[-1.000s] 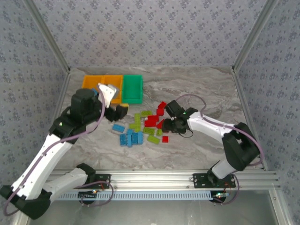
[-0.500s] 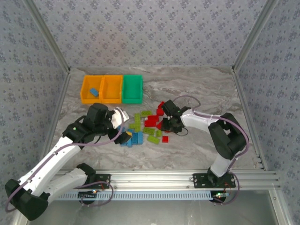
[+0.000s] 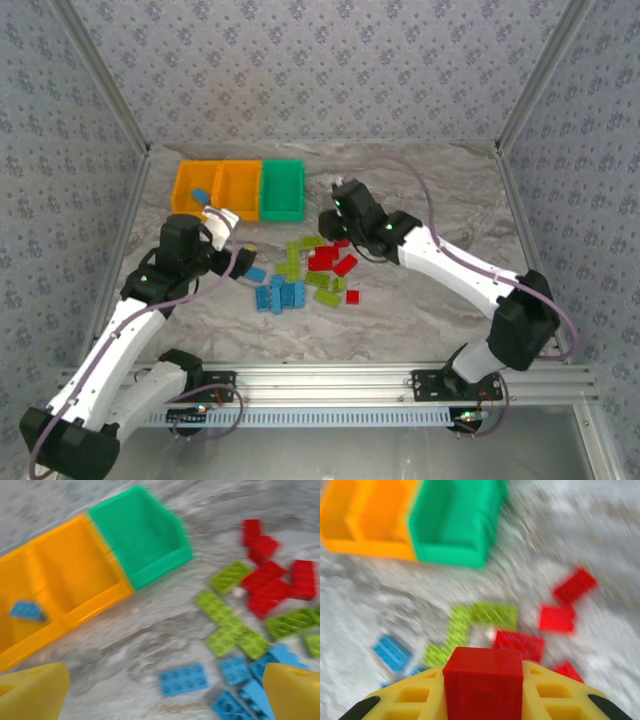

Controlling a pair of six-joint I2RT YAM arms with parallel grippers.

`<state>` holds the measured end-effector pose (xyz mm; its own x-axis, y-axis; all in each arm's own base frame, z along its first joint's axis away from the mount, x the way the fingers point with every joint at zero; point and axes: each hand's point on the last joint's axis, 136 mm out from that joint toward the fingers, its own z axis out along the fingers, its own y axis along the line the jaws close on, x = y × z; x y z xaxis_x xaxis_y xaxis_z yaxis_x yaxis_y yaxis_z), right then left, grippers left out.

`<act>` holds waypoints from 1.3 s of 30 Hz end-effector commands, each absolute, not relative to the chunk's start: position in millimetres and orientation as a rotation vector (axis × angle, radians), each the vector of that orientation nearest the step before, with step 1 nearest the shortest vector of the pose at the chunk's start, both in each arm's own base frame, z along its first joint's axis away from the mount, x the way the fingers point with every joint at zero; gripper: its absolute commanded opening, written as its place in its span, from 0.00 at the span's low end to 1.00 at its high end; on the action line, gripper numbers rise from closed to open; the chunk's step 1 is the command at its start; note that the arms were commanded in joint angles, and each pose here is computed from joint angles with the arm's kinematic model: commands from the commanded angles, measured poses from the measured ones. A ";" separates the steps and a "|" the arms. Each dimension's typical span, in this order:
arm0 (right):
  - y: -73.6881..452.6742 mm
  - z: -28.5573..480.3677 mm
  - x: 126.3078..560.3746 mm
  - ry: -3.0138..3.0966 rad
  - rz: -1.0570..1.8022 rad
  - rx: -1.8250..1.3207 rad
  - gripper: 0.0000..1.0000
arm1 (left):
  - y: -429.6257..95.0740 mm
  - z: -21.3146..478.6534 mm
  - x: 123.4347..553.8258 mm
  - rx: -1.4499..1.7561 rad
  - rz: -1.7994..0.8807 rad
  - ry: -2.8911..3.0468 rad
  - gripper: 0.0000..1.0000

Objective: Sort the legos into containers by color

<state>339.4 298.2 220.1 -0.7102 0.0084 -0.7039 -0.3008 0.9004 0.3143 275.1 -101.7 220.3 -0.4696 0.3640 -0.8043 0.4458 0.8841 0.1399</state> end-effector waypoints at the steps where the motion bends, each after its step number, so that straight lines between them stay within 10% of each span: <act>1: 331.2 223.4 378.7 2.222 0.451 -0.335 0.26 | -71.4 236.5 291.1 0.361 -0.033 2.115 0.99; 11: 394.6 151.7 484.0 2.261 0.206 -0.489 0.26 | -77.0 230.6 285.4 0.419 -0.060 2.102 0.99; 18: 405.1 132.9 497.3 2.327 0.153 -0.523 0.45 | -78.3 227.4 286.2 0.433 -0.062 2.112 0.99; 33: 345.4 230.5 415.3 2.325 0.184 -0.597 0.50 | -82.1 224.8 294.5 0.255 -0.162 2.200 0.99; 39: 277.1 228.8 321.7 2.415 0.279 -0.574 0.60 | -110.8 224.4 300.1 -0.150 -0.374 2.386 0.80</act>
